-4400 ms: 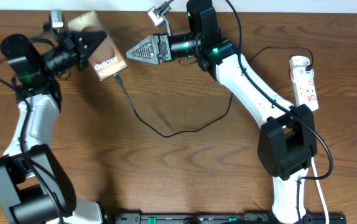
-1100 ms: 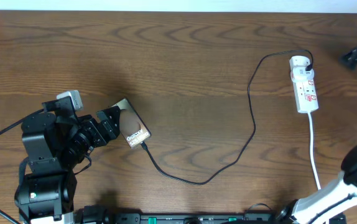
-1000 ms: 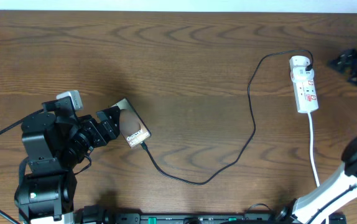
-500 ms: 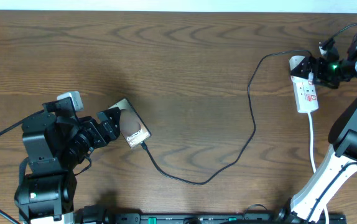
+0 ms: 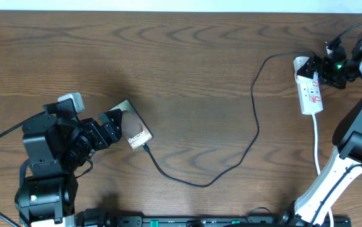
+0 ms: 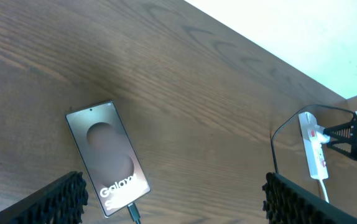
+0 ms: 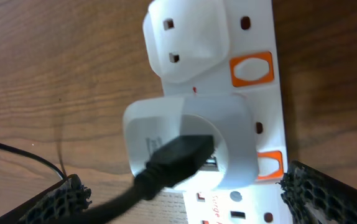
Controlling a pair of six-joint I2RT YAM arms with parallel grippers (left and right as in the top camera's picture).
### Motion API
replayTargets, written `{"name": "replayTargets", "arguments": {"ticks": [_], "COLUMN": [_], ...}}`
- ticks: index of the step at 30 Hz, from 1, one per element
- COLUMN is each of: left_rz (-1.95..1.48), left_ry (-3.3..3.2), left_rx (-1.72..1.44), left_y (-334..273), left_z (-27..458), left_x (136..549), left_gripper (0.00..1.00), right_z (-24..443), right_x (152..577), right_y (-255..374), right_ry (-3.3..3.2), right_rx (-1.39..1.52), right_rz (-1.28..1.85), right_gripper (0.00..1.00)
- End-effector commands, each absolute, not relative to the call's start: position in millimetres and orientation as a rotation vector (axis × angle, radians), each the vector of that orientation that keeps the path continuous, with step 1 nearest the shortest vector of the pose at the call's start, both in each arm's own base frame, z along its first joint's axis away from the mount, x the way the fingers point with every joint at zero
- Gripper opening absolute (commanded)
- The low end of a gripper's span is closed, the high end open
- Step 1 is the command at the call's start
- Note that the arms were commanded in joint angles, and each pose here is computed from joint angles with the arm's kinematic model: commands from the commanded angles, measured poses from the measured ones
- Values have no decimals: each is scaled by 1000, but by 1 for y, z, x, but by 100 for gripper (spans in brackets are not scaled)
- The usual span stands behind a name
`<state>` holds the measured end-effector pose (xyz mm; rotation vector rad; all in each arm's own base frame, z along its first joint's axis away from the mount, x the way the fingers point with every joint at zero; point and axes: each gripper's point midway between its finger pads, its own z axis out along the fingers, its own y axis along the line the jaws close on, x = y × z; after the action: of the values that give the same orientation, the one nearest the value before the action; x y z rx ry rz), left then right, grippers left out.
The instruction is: Plug charger to phone and switch on socket
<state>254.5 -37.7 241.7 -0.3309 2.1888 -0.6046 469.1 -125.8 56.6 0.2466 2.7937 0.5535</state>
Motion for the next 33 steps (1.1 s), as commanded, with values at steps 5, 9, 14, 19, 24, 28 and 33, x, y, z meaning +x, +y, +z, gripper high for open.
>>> {"name": "replayTargets", "arguments": {"ticks": [5,9,14,19,24,28,33], "left_rz": [-616,-618,-623,-625,-625,-625,-625], "left_ry": [2188,2201,2237,2252,2256,2255,2256], "left_rx": [-321,-328,-345,-352,-354,-354,-354], "left_y": [-40,-39,-39,-39,-39,-39,-39], "left_z": [245,242,233,229,229,229,229], "left_x": [253,255,258,260,259,259,259], "left_gripper": [89,89,89,89,89,89,89], "right_z": [59,59,58,54,51,45,31], "right_x": [480,483,483,478,476,472,466], "right_y": [-104,-99,-99,-103,-101,-100,-96], "right_ry": [2776,2775,2779,2810,2819,2832,2849], "right_rx": [221,217,235,279,283,288,317], "right_rz": [589,584,584,549,555,563,583], "right_gripper": [99,99,99,99,99,99,99]}}
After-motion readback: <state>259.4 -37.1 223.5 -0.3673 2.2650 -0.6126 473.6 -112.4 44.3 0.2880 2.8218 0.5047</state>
